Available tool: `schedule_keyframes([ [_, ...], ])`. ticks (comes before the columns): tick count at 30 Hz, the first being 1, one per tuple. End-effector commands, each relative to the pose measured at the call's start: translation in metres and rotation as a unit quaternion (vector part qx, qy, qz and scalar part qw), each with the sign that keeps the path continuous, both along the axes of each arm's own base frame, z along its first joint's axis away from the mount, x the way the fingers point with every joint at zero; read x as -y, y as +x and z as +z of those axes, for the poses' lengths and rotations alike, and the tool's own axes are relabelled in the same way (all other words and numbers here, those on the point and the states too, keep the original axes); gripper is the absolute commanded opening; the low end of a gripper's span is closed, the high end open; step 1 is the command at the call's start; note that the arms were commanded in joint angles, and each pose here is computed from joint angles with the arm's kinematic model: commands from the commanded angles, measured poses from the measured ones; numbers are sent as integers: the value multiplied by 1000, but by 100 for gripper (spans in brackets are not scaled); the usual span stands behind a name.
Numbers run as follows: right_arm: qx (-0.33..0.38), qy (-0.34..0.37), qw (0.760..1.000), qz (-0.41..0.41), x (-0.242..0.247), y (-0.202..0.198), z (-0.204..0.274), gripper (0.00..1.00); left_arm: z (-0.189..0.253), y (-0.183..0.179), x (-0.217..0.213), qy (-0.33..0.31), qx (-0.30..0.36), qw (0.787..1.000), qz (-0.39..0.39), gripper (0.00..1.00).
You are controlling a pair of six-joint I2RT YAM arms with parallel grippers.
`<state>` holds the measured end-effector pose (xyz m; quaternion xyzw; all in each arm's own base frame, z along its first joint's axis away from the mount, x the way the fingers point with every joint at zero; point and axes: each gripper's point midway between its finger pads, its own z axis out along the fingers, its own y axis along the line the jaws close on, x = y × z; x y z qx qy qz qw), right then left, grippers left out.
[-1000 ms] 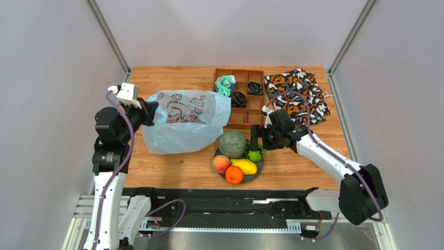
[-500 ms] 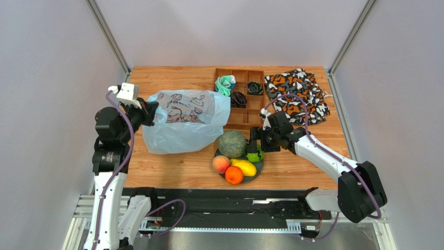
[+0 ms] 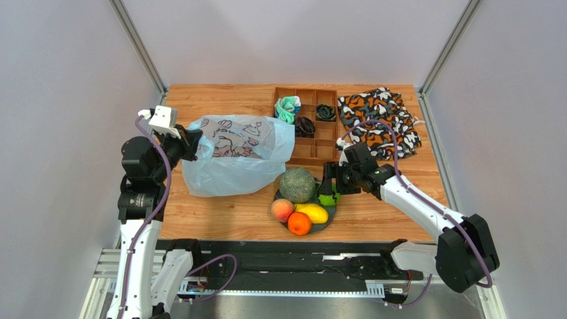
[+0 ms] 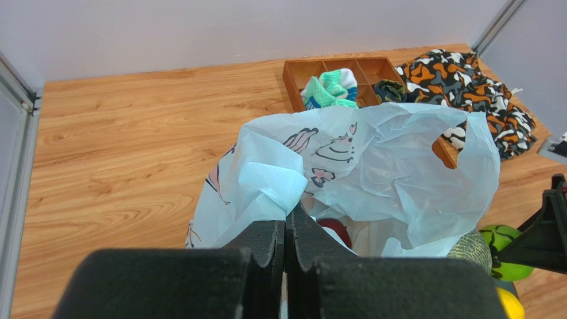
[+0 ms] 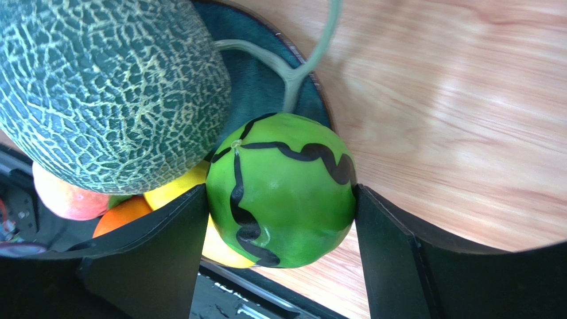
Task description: Place the fruits into the plastic bag
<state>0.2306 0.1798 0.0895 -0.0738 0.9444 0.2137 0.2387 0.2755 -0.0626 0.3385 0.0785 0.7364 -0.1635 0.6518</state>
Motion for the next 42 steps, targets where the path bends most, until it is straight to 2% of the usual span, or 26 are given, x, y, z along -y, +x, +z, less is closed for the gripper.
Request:
schedule_keyframes([
  [1, 60, -16, 998, -21, 14, 9, 31, 49, 9, -1, 3, -4, 14, 1000, -7, 0],
  [5, 98, -18, 994, -32, 19, 16, 55, 45, 10, -2, 3, -5, 15, 1000, -8, 0],
  [10, 143, -59, 985, -79, 38, 38, 70, 39, 9, -1, 3, -5, 14, 1000, -7, 0],
  [13, 198, -24, 976, -83, 30, 51, 113, 37, 10, -2, 3, -5, 14, 1000, -7, 0],
  [16, 280, 26, 957, -74, 15, 61, 174, 36, 10, -2, 3, -5, 14, 1000, -8, 0],
  [18, 331, 50, 941, -58, -3, 68, 211, 36, 10, -2, 3, -6, 15, 1000, -8, 0],
  [22, 361, 96, 927, -12, -50, 72, 251, 35, 9, -1, 1, -6, 12, 1000, -2, 0],
  [27, 408, 180, 892, 75, -128, 58, 306, 35, 10, -1, 1, -5, 13, 1000, -2, 0],
  [31, 379, 214, 890, 137, -188, 55, 297, 35, 10, -2, 2, -5, 13, 1000, -5, 0],
  [34, 366, 225, 889, 158, -213, 57, 295, 35, 10, -2, 2, -5, 13, 1000, -3, 0],
  [42, 283, 201, 918, 190, -268, 77, 219, 34, 12, -3, 2, -5, 17, 1000, -3, 0],
])
